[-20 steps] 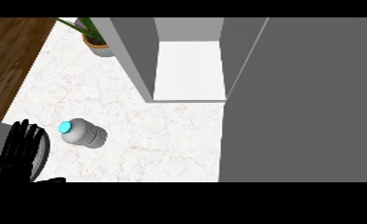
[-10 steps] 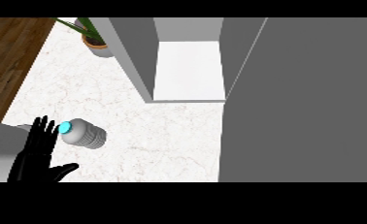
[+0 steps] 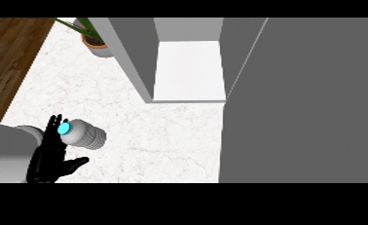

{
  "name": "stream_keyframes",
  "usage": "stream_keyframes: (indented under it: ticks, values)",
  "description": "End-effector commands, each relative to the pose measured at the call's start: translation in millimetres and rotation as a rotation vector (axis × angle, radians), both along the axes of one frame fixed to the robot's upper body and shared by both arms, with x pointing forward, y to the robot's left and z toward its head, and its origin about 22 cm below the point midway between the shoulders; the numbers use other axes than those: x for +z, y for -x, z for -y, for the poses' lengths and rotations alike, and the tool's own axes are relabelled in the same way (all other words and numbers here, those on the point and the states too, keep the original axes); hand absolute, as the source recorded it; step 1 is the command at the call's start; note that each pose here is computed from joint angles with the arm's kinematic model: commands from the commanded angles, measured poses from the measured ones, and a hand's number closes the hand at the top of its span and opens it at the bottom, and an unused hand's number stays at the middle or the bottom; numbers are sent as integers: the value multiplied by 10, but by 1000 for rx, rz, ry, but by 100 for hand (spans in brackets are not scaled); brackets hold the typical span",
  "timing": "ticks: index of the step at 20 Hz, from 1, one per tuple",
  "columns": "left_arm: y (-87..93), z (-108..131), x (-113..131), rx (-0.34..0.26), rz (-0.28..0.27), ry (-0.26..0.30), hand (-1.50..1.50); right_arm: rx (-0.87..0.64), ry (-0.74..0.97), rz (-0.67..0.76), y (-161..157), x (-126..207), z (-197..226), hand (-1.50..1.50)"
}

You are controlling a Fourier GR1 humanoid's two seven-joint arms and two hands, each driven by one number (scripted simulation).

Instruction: Pick up the bottled water, place it into the cabinet and close the cabinet

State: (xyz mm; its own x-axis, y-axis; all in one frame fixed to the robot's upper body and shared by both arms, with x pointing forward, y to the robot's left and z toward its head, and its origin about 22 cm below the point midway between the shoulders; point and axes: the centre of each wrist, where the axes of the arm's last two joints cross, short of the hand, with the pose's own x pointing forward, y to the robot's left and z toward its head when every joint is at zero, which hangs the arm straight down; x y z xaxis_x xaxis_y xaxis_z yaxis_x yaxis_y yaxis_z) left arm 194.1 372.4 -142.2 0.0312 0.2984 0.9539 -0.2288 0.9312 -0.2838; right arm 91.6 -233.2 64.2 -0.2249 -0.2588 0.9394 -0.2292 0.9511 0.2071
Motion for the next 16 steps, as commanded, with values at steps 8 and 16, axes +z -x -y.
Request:
stream_keyframes:
  ticks: [8, 16]
  values:
    - [-53, 38, -178, -16, 7, 52, -150, 10, 8, 3, 43, 27, -129, -150]
    - [-52, 217, -266, -54, 44, 188, -150, 9, -21, 1, -60, -102, -56, -150]
